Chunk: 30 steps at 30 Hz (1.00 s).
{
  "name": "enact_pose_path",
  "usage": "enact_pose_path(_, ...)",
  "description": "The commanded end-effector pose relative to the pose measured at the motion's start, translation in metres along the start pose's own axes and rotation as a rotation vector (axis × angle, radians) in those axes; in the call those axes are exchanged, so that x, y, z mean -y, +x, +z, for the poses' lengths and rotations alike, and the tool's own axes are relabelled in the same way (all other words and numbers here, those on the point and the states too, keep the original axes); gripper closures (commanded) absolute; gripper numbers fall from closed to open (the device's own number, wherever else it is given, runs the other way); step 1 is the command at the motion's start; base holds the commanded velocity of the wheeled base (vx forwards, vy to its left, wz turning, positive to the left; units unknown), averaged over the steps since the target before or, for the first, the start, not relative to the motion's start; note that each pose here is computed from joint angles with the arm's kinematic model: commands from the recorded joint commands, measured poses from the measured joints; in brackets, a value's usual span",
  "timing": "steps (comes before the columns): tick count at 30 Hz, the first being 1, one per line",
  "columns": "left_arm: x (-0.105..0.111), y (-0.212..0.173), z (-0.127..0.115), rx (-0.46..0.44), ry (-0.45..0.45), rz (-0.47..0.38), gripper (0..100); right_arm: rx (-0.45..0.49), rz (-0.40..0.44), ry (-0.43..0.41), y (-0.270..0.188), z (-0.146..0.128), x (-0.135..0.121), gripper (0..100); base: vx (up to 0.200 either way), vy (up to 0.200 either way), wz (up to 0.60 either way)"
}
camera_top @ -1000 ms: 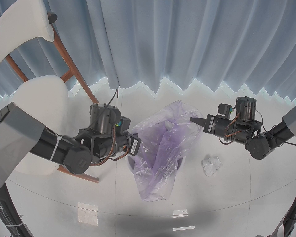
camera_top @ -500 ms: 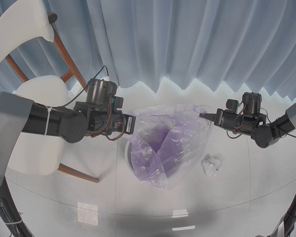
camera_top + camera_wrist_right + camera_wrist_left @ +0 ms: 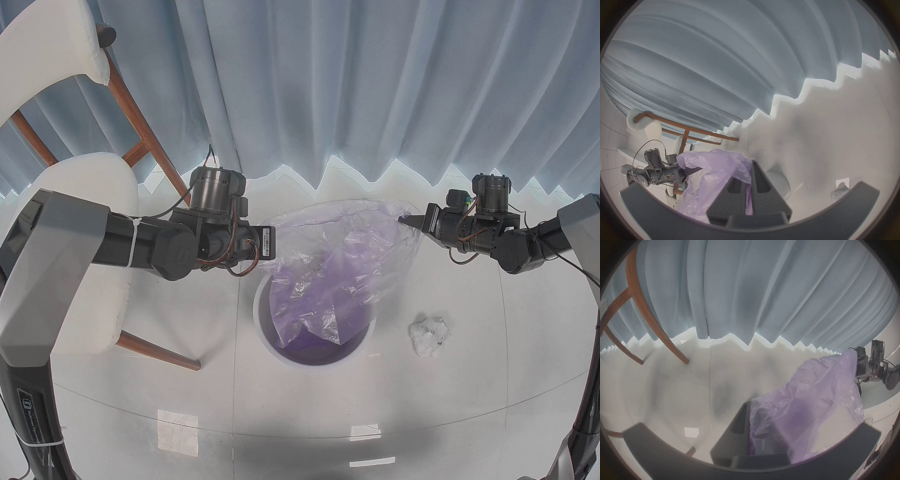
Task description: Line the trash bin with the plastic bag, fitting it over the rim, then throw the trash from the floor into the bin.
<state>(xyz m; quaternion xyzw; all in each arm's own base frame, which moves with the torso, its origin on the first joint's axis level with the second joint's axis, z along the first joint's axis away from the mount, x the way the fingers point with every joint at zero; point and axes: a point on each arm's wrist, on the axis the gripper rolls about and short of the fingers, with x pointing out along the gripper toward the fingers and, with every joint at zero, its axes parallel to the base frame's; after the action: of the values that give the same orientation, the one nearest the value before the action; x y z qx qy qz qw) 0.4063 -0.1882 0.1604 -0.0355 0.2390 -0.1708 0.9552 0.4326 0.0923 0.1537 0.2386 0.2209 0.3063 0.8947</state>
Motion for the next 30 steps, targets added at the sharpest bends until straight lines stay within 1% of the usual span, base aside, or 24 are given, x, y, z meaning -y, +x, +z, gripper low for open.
enact_pose_path(1,0.005,0.012,-0.01,-0.026,0.001,-0.004,100,-0.007,-0.019,0.014,0.014,-0.004,0.017,0,0.0,0.0,0.0)
enact_pose_path(2,0.004,0.017,-0.014,-0.035,0.001,-0.001,100,-0.005,-0.029,0.019,0.015,-0.004,0.024,0,0.0,0.0,0.0)
enact_pose_path(5,0.003,0.021,-0.017,-0.041,0.001,0.01,100,-0.01,-0.032,0.026,0.013,-0.006,0.024,0,0.0,0.0,0.0)
enact_pose_path(7,0.003,0.021,-0.016,-0.038,-0.002,0.015,100,-0.015,-0.024,0.031,-0.003,-0.004,0.011,0,0.0,0.0,0.0)
enact_pose_path(9,0.003,0.019,-0.015,-0.033,-0.013,0.016,100,-0.062,-0.005,0.052,-0.019,-0.013,0.004,0,0.0,0.0,0.0)
enact_pose_path(10,0.003,0.019,-0.015,-0.033,-0.013,0.016,100,-0.062,-0.005,0.052,-0.019,-0.013,0.004,0,0.0,0.0,0.0)
enact_pose_path(11,0.003,0.019,-0.015,-0.033,-0.021,0.019,100,-0.103,0.022,0.072,-0.037,-0.024,-0.005,0,0.0,0.0,0.0)
enact_pose_path(12,0.003,0.018,-0.014,-0.03,-0.025,0.027,100,-0.122,0.02,0.082,-0.046,-0.032,-0.008,0,0.0,0.0,0.0)
enact_pose_path(13,0.003,0.018,-0.014,-0.03,-0.025,0.027,100,-0.122,0.02,0.082,-0.046,-0.032,-0.008,0,0.0,0.0,0.0)
enact_pose_path(14,0.004,0.017,-0.013,-0.024,-0.038,0.031,100,-0.155,0.011,0.11,-0.056,-0.045,-0.011,0,0.0,0.0,0.0)
enact_pose_path(16,0.005,0.017,-0.012,-0.021,-0.042,0.03,100,-0.173,0.009,0.124,-0.061,-0.052,-0.014,0,0.0,0.0,0.0)
enact_pose_path(17,0.005,0.017,-0.012,-0.019,-0.042,0.03,100,-0.202,0.01,0.146,-0.065,-0.063,-0.019,0,0.0,0.0,0.0)
enact_pose_path(20,0.005,0.017,-0.011,-0.017,-0.042,0.033,100,-0.232,0.033,0.165,-0.067,-0.076,-0.031,0,0.0,0.0,0.0)
enact_pose_path(21,0.006,0.016,-0.011,-0.015,-0.041,0.035,100,-0.232,0.033,0.165,-0.067,-0.076,-0.031,0,0.0,0.0,0.0)
enact_pose_path(24,0.011,0.016,-0.012,-0.015,-0.046,0.032,100,-0.26,0.08,0.236,-0.066,-0.09,-0.053,0,0.0,0.0,0.0)
enact_pose_path(28,0.015,0.014,-0.011,-0.011,-0.053,0.025,100,-0.267,0.11,0.283,-0.061,-0.099,-0.063,0,0.0,0.0,0.0)
enact_pose_path(30,0.017,0.014,-0.011,-0.011,-0.052,0.026,100,-0.291,0.097,0.299,-0.059,-0.113,-0.067,0,0.0,0.0,0.0)
